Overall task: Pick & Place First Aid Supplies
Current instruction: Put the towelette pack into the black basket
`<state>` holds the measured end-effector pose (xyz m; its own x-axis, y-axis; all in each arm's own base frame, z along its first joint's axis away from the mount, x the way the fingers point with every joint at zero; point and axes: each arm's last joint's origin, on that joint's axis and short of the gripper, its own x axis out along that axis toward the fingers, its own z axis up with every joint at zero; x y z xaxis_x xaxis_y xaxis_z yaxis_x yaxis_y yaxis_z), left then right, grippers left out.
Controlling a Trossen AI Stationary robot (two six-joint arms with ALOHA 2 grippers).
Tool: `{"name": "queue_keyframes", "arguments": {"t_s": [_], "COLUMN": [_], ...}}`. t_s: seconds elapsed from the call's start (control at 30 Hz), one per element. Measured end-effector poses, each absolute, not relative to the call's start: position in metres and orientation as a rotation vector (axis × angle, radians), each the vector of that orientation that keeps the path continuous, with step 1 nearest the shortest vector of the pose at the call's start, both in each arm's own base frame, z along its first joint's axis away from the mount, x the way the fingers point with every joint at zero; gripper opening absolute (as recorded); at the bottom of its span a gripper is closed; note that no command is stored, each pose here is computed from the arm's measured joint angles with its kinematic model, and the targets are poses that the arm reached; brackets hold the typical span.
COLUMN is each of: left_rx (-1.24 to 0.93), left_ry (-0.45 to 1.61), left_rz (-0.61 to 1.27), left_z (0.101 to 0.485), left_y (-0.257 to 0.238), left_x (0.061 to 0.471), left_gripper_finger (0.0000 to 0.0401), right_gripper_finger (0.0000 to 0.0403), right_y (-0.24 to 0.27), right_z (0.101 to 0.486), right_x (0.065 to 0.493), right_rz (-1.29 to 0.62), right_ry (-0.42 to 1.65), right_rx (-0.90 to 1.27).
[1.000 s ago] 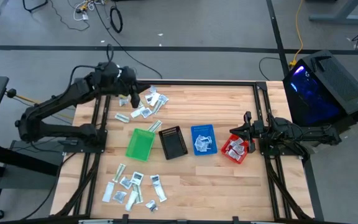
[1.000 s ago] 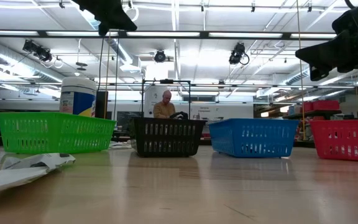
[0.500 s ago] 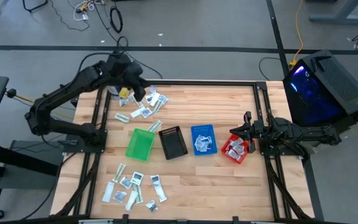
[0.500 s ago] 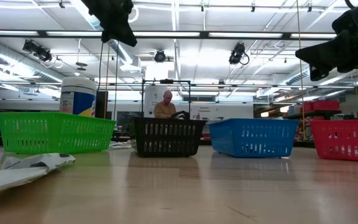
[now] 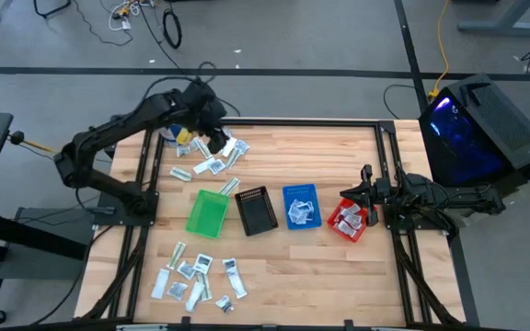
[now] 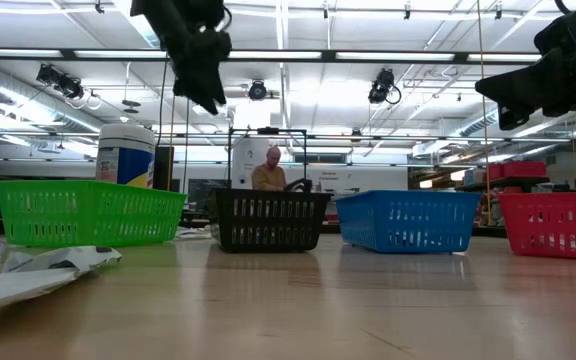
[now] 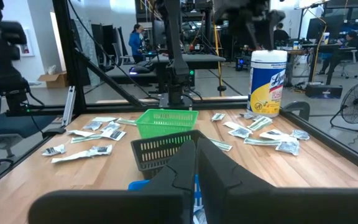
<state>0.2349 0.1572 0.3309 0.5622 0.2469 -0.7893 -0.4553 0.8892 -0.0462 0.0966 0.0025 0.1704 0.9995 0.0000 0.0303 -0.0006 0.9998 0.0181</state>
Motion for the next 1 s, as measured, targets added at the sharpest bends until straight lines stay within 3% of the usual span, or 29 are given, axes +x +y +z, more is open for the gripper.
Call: {"name": "queue_keyframes", "arguments": {"t_s": [0.27,0.5,1.0], "left_rx": [-0.278,-0.125,-0.387], "left_ry": [1.052,1.256,1.408], "left_rz": [0.379,0.273,0.458], "left_z": [0.293,0.264,0.225], "left_y": [0.165,0.161,0.164], "left_x": [0.258,0.271,0.283], "left_gripper_finger": [0.0316,0.0351,0.0358], "right_gripper_finger": [0.0023,0.0023,0.0023], "right_y": [0.002,0.002,0.002], "right_z": [0.170,0.170,0.170], "right_x": [0.097,0.097,0.097], "right_rz": [0.001,0.000,0.000], "right_ry": [-0.030,-0.030,-0.030], "right_rx": [0.018,0.018,0.018]}}
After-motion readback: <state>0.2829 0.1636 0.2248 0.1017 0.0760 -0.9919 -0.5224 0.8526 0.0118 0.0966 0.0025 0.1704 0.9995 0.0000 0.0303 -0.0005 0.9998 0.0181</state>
